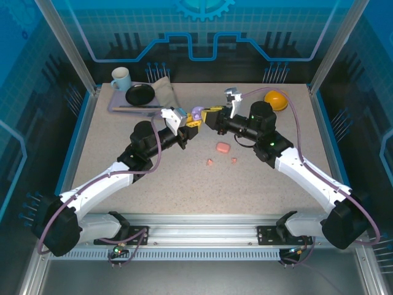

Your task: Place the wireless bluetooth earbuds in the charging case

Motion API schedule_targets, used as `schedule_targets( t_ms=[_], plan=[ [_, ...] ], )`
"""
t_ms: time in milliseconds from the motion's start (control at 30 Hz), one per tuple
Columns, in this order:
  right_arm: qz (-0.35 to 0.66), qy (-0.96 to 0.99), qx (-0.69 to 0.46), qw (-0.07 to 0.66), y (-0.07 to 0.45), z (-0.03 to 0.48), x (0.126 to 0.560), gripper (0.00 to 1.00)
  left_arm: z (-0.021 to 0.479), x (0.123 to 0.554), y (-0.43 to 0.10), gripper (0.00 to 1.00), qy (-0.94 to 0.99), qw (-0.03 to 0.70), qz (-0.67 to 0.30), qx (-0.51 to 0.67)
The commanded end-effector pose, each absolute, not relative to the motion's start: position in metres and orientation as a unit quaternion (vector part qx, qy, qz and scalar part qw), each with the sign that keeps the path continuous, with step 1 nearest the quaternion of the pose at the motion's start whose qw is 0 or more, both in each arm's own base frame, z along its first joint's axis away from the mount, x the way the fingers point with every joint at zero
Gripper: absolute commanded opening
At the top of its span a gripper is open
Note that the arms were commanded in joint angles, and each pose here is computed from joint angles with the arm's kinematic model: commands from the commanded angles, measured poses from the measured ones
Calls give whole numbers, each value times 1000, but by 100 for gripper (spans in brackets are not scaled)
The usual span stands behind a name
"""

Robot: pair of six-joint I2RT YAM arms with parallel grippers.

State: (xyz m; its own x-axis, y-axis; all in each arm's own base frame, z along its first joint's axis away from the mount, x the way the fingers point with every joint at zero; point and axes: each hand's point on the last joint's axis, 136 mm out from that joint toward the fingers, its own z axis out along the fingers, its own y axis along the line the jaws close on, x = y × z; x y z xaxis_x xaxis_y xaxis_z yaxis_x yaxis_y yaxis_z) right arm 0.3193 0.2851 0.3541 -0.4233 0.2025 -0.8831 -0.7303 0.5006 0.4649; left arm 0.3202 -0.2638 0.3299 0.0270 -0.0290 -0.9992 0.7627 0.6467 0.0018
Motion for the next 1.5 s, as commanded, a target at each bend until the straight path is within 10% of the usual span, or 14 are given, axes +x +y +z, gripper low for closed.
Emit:
schedule_targets(
  t_ms=[0, 467, 933, 1467],
  plan=[
    [443, 721, -180, 502, 276, 344, 321, 29, 362, 313, -261, 0, 591, 684, -314, 288],
    [436, 713, -128, 534, 243, 386, 331, 69, 352, 313, -261, 0, 599, 678, -310, 293],
    [358, 882, -121, 281, 271, 334, 376, 67, 320, 313, -266, 0, 619, 652, -284, 334],
    [304, 915, -139, 225, 284, 281, 365, 63, 301, 311, -275, 0, 634, 618, -297, 356]
  ],
)
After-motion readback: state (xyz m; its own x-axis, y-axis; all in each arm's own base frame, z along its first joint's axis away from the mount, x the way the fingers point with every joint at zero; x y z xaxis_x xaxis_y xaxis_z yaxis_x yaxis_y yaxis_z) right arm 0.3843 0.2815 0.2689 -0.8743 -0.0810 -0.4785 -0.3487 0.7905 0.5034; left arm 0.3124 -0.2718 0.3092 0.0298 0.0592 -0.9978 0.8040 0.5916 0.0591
